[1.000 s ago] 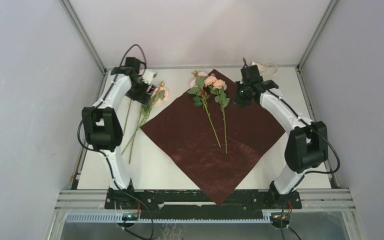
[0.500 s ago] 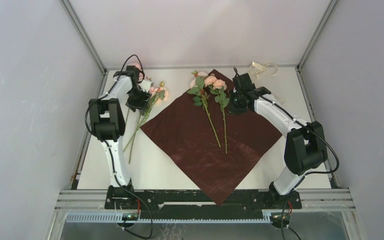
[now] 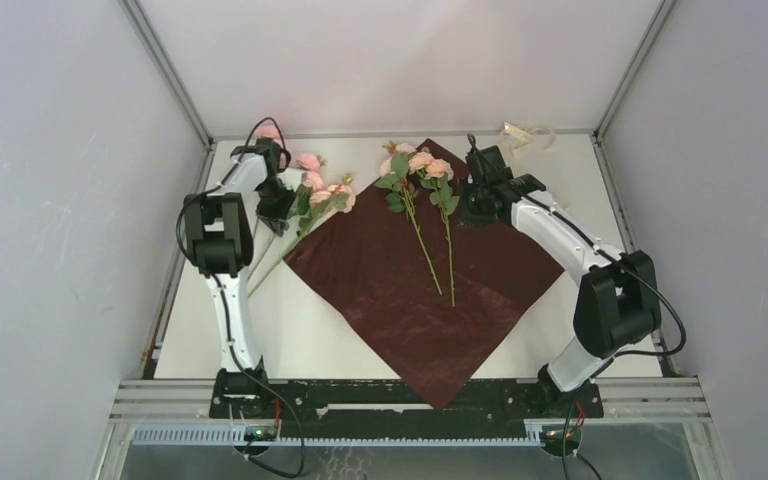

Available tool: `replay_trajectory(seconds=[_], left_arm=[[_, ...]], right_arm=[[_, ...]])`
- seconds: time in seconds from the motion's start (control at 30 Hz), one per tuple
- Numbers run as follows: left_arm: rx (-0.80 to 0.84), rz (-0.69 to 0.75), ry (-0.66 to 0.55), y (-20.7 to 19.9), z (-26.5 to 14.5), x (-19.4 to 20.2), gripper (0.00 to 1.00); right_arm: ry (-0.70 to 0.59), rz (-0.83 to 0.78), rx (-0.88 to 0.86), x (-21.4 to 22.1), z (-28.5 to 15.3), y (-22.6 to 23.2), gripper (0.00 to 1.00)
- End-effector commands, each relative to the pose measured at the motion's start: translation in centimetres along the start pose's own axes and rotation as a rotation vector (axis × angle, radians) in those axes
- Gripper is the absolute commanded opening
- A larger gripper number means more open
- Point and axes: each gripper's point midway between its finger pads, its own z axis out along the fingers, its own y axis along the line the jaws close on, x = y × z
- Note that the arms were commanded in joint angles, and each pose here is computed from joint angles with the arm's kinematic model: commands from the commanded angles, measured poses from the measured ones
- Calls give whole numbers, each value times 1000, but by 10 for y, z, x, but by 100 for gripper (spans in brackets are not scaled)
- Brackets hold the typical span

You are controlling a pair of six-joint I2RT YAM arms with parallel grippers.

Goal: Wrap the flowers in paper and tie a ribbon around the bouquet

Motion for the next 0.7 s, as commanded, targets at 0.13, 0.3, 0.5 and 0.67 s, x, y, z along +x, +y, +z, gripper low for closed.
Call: replay_trajectory(seconds=[0.13,0.3,0.5,0.67], left_arm=[[-30,-229,-425,44,-118,-33,0],[-15,-249,-703,36,-211,-32,0],[413,-194,-924,-53,-291,-36,0],[726,-124,-937,-129,-325,-31,0]], right_arm=[[-105,-41,-12,-12,-37,3,21],[-183,-116,-92,-18,-58,29,22],[-307,-329,-437,-15,-99,127,37],[-409,-472,-845,7,-143,239,77]])
